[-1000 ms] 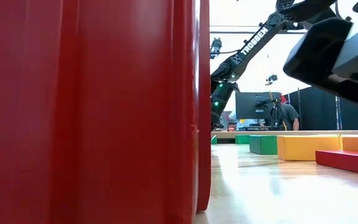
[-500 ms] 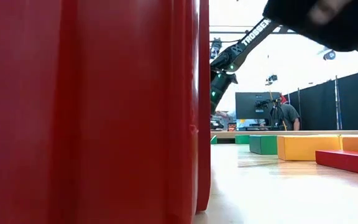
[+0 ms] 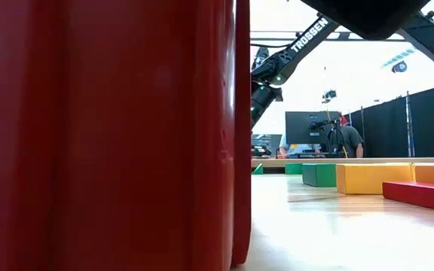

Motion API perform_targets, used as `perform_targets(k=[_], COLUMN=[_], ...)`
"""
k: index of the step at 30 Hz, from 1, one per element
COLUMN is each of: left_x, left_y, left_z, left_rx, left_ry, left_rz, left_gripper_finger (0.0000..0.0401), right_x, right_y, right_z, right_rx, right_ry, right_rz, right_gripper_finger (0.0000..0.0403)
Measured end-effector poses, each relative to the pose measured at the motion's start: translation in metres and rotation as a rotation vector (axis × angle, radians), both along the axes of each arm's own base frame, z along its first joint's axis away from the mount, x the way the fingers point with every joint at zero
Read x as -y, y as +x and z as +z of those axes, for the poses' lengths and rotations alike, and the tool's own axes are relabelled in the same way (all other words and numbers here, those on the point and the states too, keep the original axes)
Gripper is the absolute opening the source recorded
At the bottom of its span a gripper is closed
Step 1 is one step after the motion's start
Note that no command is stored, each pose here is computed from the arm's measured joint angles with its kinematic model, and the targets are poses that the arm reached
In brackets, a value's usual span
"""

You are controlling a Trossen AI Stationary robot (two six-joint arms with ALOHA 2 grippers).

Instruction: Sort blocks

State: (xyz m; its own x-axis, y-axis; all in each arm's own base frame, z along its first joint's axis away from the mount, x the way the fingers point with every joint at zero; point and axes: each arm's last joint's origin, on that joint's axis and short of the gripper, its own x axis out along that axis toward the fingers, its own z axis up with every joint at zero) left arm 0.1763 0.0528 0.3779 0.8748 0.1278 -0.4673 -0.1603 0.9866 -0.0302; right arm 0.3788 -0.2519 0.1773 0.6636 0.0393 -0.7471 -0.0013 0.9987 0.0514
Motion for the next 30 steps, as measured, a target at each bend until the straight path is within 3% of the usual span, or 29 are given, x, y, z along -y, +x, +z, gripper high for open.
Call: perform_targets(k=[16,27,30], left_x=[0.000,0.000,0.000], left_y=[0.000,0.000,0.000], left_z=[0.000,0.000,0.000], left_rx=[0.001,0.001,0.000], left_ry=[-0.002,0.000,0.000], left_rz=[0.001,0.000,0.000], left_gripper_finger=[0.0114,0.0114,0.0114], right_x=[-0.019,-0.033,-0.030], right_y=[0.004,0.003,0.004], right_z=[-0.002,0.004,0.005], right_rx=[-0.027,-0.068,-0.066], right_ry=[0.118,0.127,0.082], right_rz=[0.051,0.091,0.068], right_gripper_finger=[0.0000,0.0000,0.0000])
